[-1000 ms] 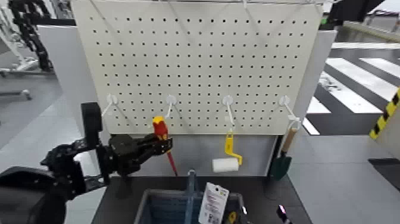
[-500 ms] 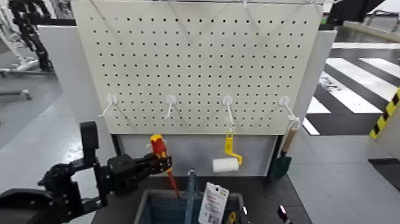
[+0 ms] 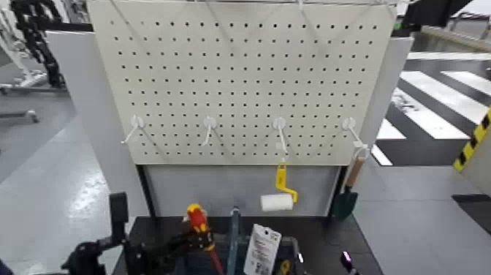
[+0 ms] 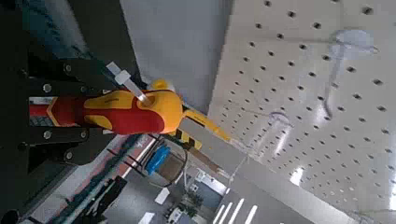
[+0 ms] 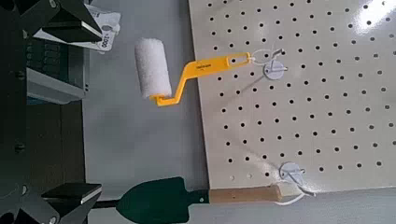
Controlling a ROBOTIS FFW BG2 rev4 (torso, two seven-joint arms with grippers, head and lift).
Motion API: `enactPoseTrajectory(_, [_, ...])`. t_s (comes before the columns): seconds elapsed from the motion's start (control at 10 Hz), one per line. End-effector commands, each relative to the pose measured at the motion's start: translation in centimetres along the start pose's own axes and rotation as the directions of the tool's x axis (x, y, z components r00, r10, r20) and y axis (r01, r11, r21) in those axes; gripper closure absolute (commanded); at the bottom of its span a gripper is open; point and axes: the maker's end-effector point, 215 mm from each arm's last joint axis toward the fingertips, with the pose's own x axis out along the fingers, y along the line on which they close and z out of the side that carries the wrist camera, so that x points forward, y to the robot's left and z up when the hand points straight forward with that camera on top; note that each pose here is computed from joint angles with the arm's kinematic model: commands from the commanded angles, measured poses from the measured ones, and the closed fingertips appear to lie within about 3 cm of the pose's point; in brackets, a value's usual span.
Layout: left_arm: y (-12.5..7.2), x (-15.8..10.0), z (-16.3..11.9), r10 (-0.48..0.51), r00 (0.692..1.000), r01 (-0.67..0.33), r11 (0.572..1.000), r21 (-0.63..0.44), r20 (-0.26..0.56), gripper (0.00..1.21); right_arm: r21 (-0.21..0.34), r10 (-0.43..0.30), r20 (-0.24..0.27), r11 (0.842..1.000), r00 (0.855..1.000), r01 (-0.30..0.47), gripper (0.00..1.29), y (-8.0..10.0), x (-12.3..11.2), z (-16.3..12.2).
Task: Put the red screwdriver into the crate.
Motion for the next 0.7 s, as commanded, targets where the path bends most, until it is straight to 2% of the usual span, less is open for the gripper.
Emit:
enactPoseTrajectory(0.1, [-0.2, 1.7, -3.5, -0.036, 0.999, 0.034, 0.997, -0.068, -0.034, 1.19, 0.001, 0.001, -0.003, 1.000, 1.000, -0.001, 0.16, 0.1, 0.0, -0.1])
enactPoseTrajectory(0.3, [-0.4, 2.0, -4.5, -0.049, 0.998, 0.045, 0.994, -0.099, -0.041, 1.19, 0.004, 0.000, -0.003, 1.000, 1.000, 0.000, 0.16, 0.1, 0.0, -0.1])
enactPoseTrajectory(0.5, [-0.3, 1.7, -5.1, -0.050, 0.997, 0.044, 0.993, -0.113, -0.051, 1.11, 0.005, 0.000, -0.002, 1.000, 1.000, 0.000, 0.16, 0.1, 0.0, -0.1])
enactPoseTrajectory(0.6, [-0.3, 1.6, -5.0, -0.051, 0.998, 0.045, 0.993, -0.113, -0.049, 0.75, 0.007, -0.002, -0.004, 1.000, 1.000, 0.002, 0.16, 0.0, -0.1, -0.2])
enactPoseTrajectory(0.7, [-0.2, 1.6, -4.8, -0.049, 0.998, 0.044, 0.993, -0.107, -0.044, 0.33, 0.007, -0.002, -0.004, 1.000, 1.000, 0.002, 0.16, 0.0, -0.1, -0.2])
